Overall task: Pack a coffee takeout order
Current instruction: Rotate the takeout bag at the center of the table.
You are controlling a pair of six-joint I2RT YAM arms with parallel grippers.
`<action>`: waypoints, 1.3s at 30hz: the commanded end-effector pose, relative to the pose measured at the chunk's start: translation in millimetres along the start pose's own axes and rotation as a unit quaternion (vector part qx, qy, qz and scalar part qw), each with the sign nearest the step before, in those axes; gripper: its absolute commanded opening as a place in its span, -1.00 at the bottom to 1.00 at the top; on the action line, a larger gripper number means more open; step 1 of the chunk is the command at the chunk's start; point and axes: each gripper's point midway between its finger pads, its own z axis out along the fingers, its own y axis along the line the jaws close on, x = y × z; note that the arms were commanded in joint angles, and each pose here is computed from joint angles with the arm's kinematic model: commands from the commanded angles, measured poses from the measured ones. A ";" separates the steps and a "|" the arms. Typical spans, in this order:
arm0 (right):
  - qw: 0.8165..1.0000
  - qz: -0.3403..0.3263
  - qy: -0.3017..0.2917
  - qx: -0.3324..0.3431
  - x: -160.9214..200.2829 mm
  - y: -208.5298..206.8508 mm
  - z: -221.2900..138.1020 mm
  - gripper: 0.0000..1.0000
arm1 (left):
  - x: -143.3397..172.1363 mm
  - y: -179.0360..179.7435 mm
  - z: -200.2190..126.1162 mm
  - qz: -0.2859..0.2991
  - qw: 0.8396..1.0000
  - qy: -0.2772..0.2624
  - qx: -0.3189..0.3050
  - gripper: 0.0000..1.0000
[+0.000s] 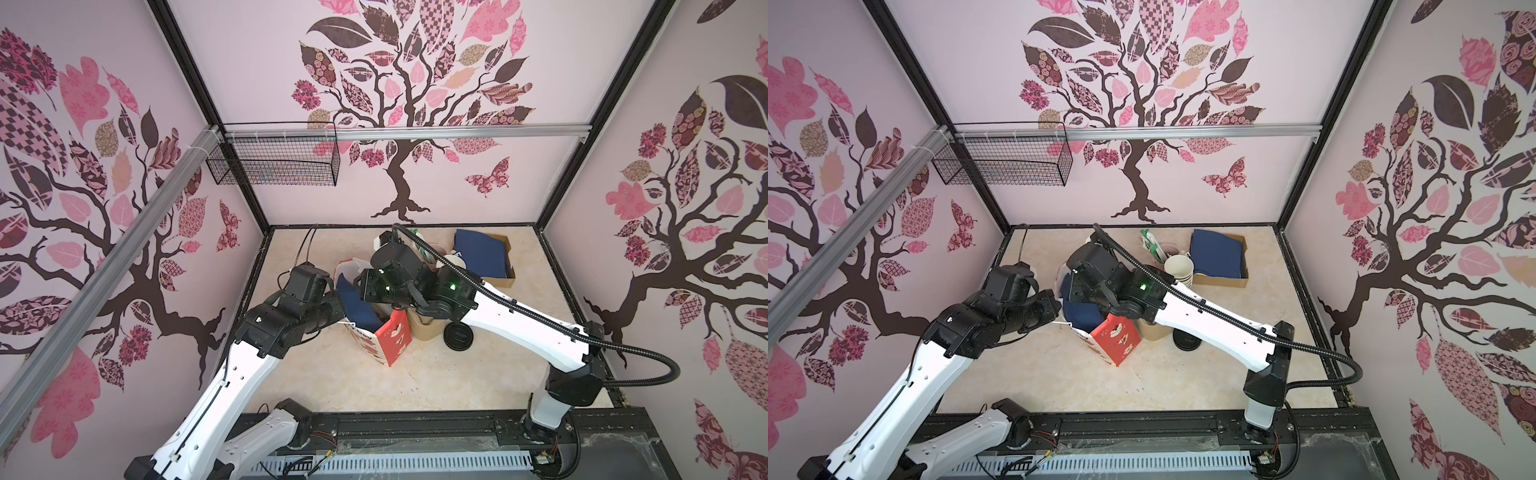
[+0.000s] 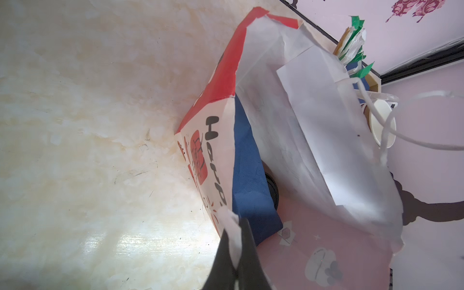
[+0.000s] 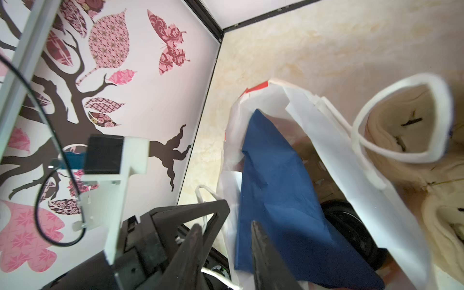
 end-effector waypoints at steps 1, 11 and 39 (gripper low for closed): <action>0.999 -0.031 -0.034 0.005 -24.0 0.3 -43.7 -0.27 | -3.0 -0.6 -3.3 0.010 1.000 -0.001 -0.007 -0.84; 0.985 -0.132 0.023 0.109 -9.1 -69.2 -61.5 0.22 | -9.7 2.7 -13.0 0.006 1.000 -0.012 -0.022 -0.55; 0.990 -0.072 0.019 0.121 -13.3 -134.7 -77.8 0.32 | -16.9 14.7 2.4 -0.005 0.997 -0.005 -0.075 -1.00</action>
